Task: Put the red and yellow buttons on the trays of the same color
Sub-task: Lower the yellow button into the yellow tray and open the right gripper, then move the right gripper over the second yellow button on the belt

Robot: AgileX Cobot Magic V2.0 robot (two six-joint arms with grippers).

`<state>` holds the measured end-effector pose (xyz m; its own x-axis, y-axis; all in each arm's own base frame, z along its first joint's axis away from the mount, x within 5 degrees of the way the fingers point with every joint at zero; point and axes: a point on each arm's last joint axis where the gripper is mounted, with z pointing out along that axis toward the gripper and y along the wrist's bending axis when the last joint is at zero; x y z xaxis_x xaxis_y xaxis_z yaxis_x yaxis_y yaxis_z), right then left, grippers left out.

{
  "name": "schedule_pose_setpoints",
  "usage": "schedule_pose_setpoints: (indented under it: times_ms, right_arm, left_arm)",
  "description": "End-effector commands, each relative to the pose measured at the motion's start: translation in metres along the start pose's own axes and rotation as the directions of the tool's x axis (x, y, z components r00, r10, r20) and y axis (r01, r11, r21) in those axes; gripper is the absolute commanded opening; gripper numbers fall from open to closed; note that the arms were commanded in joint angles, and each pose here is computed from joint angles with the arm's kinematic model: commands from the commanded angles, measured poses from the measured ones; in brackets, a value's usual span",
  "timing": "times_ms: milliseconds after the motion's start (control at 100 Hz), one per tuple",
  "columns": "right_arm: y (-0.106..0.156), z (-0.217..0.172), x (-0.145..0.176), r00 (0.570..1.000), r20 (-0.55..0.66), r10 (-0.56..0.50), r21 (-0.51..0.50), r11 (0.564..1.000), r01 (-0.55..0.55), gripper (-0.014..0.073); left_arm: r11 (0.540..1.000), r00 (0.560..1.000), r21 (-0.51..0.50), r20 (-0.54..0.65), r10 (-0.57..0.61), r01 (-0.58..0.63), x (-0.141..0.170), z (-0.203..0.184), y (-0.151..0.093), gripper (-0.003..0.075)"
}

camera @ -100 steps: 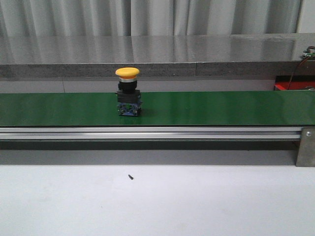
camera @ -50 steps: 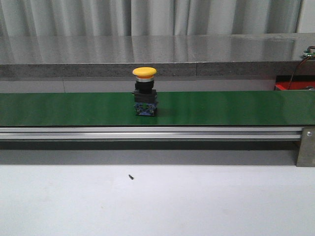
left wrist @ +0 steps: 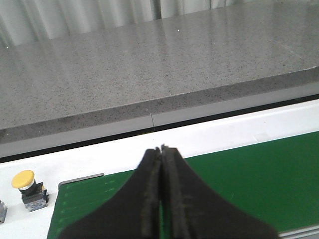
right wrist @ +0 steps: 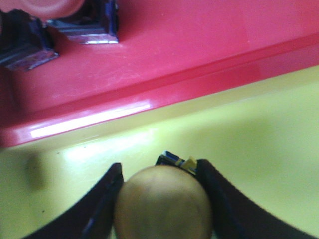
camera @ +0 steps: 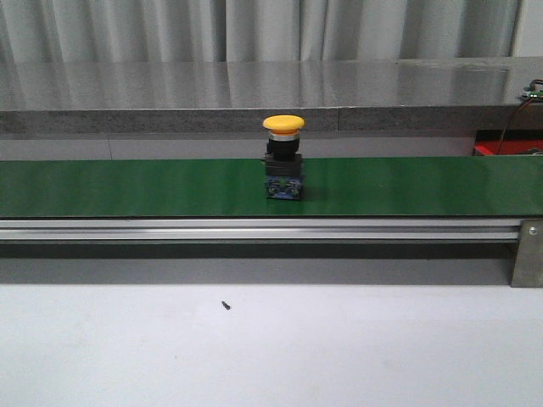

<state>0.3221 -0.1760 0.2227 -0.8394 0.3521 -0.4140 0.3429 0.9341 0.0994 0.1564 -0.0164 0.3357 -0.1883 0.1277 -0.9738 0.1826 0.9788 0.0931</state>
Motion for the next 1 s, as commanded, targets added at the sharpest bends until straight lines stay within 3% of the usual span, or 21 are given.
schedule_pose_setpoints:
  times_ms: [0, 330, 430, 570, 630, 860, 990]
  right_arm:
    - [-0.002, -0.01, -0.012, 0.996, 0.091, 0.011, 0.013, 1.0, -0.012, 0.0204]
    - [-0.006, 0.013, -0.01, 0.998, 0.053, 0.022, 0.012, 1.0, -0.023, 0.0212]
    - [-0.005, 0.013, -0.009, 0.998, 0.049, 0.028, 0.005, 1.0, -0.028, 0.0304]
    - [-0.004, 0.01, -0.009, 0.998, 0.042, 0.036, -0.008, 0.999, -0.036, 0.051]
    - [-0.002, 0.004, -0.009, 0.998, 0.046, 0.039, -0.015, 0.999, -0.039, 0.0556]
    - [0.008, -0.041, -0.016, 0.985, 0.17, 0.033, -0.02, 0.999, -0.03, 0.0556]
    - [0.027, -0.077, -0.015, 0.972, 0.235, -0.014, -0.045, 0.999, 0.025, 0.0556]
  left_arm:
    - [0.999, 0.997, -0.035, 0.077, -0.01, 0.013, -0.014, -0.003, 0.003, -0.002]
    - [0.999, 0.997, -0.035, 0.077, -0.01, 0.013, -0.014, -0.003, 0.003, -0.002]
    - [0.999, 0.997, -0.035, 0.077, -0.01, 0.013, -0.014, -0.003, 0.003, -0.002]
    - [0.999, 0.997, -0.035, 0.077, -0.01, 0.013, -0.014, -0.003, 0.003, -0.002]
    - [0.999, 0.997, -0.035, 0.077, -0.01, 0.013, -0.014, -0.003, 0.003, -0.002]
    - [0.999, 0.997, -0.035, 0.077, -0.01, 0.013, -0.014, -0.003, 0.003, -0.002]
    - [0.999, 0.997, -0.035, 0.077, -0.01, 0.013, -0.014, -0.003, 0.003, -0.002]
